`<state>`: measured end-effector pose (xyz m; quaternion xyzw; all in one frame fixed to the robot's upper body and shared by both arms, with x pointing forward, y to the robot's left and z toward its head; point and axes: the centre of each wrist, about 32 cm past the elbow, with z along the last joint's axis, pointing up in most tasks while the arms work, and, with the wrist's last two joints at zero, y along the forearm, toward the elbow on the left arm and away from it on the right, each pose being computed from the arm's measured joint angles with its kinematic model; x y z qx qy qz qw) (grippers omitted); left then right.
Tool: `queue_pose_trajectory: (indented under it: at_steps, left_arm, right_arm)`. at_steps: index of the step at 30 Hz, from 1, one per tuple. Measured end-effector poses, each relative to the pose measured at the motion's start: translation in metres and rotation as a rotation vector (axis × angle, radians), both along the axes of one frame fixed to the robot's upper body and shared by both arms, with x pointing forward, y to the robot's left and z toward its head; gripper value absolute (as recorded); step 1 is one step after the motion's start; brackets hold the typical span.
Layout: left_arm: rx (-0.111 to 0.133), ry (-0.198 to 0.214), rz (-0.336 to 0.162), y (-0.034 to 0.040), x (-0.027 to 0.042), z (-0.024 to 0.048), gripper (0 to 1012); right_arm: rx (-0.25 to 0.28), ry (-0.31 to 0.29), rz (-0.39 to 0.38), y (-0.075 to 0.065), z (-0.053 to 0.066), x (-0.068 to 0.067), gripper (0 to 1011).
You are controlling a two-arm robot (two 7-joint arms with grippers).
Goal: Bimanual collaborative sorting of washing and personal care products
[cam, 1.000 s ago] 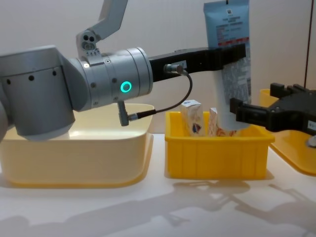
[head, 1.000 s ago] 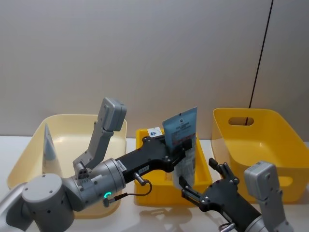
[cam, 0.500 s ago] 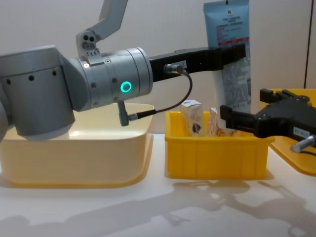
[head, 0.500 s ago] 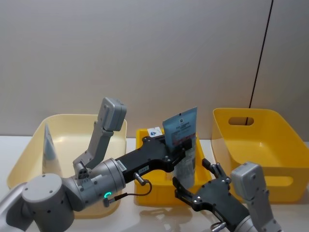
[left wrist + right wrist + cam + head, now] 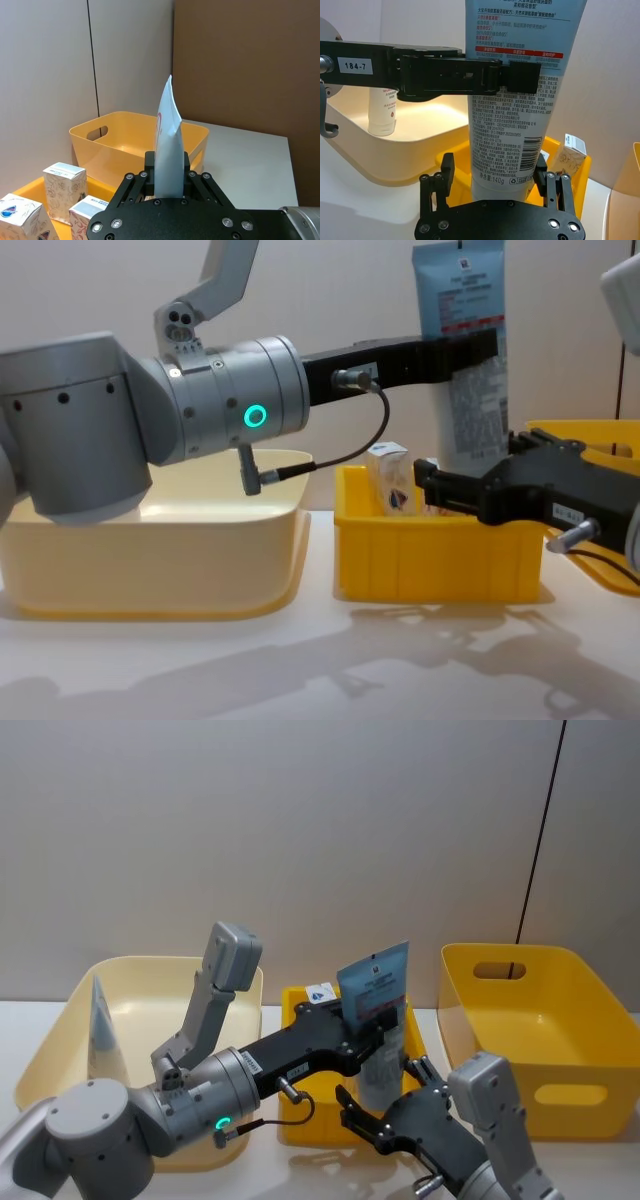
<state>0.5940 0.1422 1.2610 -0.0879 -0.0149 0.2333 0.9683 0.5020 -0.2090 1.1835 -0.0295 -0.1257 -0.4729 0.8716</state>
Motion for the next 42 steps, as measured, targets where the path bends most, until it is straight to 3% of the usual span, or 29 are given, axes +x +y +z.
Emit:
queue_pose_trajectory:
  at_steps: [10, 25, 42]
  left_arm:
    - [0.000, 0.000, 0.000, 0.0000, 0.0000, 0.0001, 266]
    - [0.000, 0.000, -0.001, -0.0001, 0.0000, 0.0000, 275]
    - [0.000, 0.000, -0.001, 0.0000, 0.0000, 0.0001, 749]
  right_arm:
    - [-0.001, -0.001, 0.010, 0.0043, -0.0012, 0.0039, 718]
    - [-0.005, -0.005, -0.006, 0.0064, -0.0017, 0.0052, 666]
    - [-0.012, -0.049, -0.196, 0.0001, 0.0040, 0.0087, 665]
